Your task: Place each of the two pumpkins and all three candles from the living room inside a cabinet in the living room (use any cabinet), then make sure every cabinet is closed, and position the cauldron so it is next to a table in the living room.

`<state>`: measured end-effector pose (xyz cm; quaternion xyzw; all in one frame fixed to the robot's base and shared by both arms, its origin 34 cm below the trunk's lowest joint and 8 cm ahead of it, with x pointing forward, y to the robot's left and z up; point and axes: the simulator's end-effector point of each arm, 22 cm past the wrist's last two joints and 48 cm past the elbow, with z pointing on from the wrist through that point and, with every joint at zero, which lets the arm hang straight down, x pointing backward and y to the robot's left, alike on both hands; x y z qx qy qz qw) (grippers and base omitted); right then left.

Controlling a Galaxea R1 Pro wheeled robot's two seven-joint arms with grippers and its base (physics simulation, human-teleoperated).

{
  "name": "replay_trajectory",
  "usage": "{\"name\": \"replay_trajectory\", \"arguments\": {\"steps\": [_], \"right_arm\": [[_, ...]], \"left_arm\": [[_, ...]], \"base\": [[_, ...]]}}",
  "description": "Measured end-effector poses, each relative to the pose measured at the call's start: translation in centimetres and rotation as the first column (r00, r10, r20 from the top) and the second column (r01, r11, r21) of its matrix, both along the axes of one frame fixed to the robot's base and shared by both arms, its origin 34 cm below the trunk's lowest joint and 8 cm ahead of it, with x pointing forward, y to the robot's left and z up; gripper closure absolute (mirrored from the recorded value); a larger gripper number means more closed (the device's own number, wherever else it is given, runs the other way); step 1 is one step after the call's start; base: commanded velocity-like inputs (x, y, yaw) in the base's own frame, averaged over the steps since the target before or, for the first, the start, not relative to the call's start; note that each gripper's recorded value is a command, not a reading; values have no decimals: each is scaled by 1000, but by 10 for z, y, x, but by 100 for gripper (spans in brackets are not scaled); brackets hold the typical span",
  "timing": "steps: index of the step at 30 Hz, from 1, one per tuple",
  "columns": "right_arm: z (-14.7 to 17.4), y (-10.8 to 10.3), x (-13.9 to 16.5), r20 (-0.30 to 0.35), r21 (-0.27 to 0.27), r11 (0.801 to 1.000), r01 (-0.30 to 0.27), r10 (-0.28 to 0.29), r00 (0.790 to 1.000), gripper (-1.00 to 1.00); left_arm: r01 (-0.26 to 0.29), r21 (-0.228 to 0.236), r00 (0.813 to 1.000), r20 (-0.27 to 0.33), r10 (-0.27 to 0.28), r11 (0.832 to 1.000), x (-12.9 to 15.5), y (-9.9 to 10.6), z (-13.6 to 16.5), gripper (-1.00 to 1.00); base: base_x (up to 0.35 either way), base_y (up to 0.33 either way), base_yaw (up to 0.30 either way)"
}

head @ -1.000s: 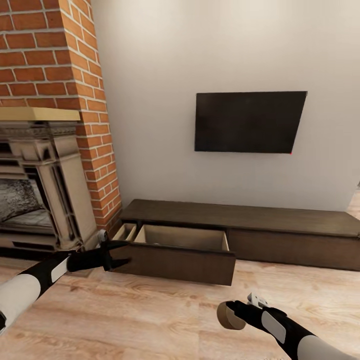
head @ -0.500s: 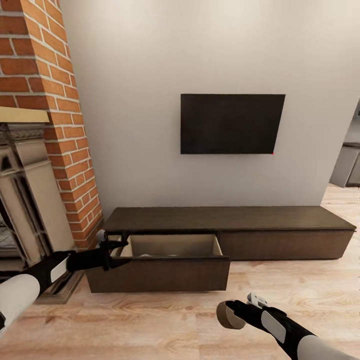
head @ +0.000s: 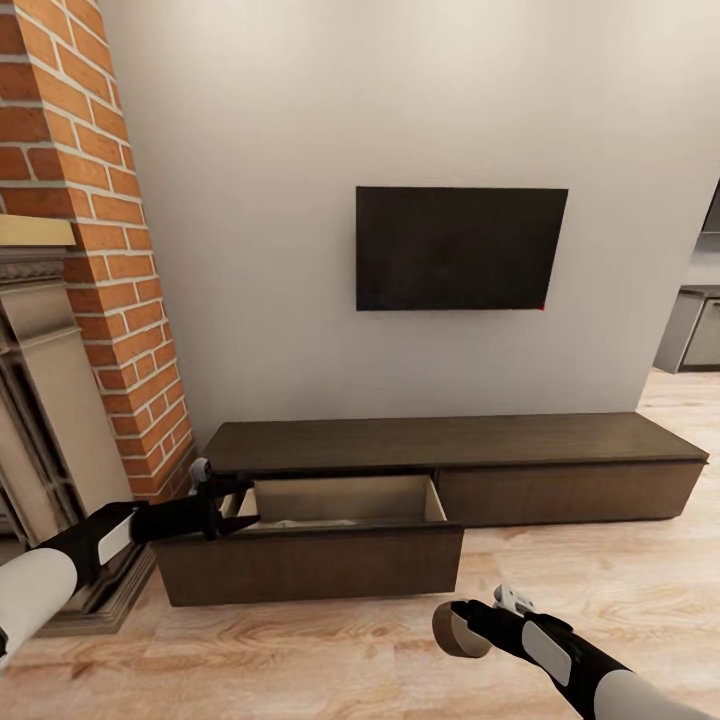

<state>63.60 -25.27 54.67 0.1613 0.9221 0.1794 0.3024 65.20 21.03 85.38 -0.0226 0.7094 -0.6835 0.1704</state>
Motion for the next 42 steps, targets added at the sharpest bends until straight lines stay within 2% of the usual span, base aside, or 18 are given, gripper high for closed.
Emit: {"name": "replay_trajectory", "arguments": {"steps": [13, 17, 25, 26, 29, 31, 33, 36, 38, 40, 42], "right_arm": [[23, 0, 3, -1, -2, 1000, -1, 1, 1000, 100], [27, 2, -2, -31, 5, 1000, -11, 11, 999, 100], [41, 1, -2, -38, 4, 1000, -18, 18, 999, 100], [45, 4, -1, -37, 7, 1000, -22, 22, 999, 100], [66, 29, 8, -28, 43, 997, -71, 73, 997, 100], [93, 51, 21, 2, 52, 992, -114, 114, 993, 100], [131, 72, 38, 39, 26, 988, -150, 149, 988, 100], [178, 76, 51, 49, -99, 984, -145, 150, 987, 100], [210, 77, 50, 30, -180, 975, -130, 138, 990, 100], [243, 80, 46, 9, -204, 972, -114, 118, 993, 100], [264, 68, 45, -6, -225, 972, -73, 73, 997, 100]], "left_arm": [[2, 2, 1000, -5, -2, 1000, 3, 0, 23, -100], [14, 5, 1000, -1, -14, 1000, 2, -3, 31, -100], [13, 24, 1000, -7, -13, 1000, 3, -3, 41, -100], [11, 27, 1000, -8, -11, 1000, 4, -2, 42, -100], [-6, 50, 1000, -10, 7, 999, 5, 8, 43, -100], [-19, 78, 1000, -16, 20, 997, 7, 15, 41, -100], [-31, 117, 999, -24, 34, 993, 9, 19, 37, -100], [-45, 178, 998, -39, 53, 983, 11, 25, 29, -100], [-56, 228, 996, -51, 69, 972, 13, 29, 21, -100], [-64, 273, 995, -61, 84, 960, 15, 33, 15, -100], [-80, 332, 991, -71, 110, 940, 18, 43, 6, -100]], "base": [[0, 0, 0], [0, 0, 0], [0, 0, 0], [0, 0, 0], [0, 0, 0], [0, 0, 0], [0, 0, 0], [0, 0, 0], [0, 0, 0], [0, 0, 0], [0, 0, 0]]}}
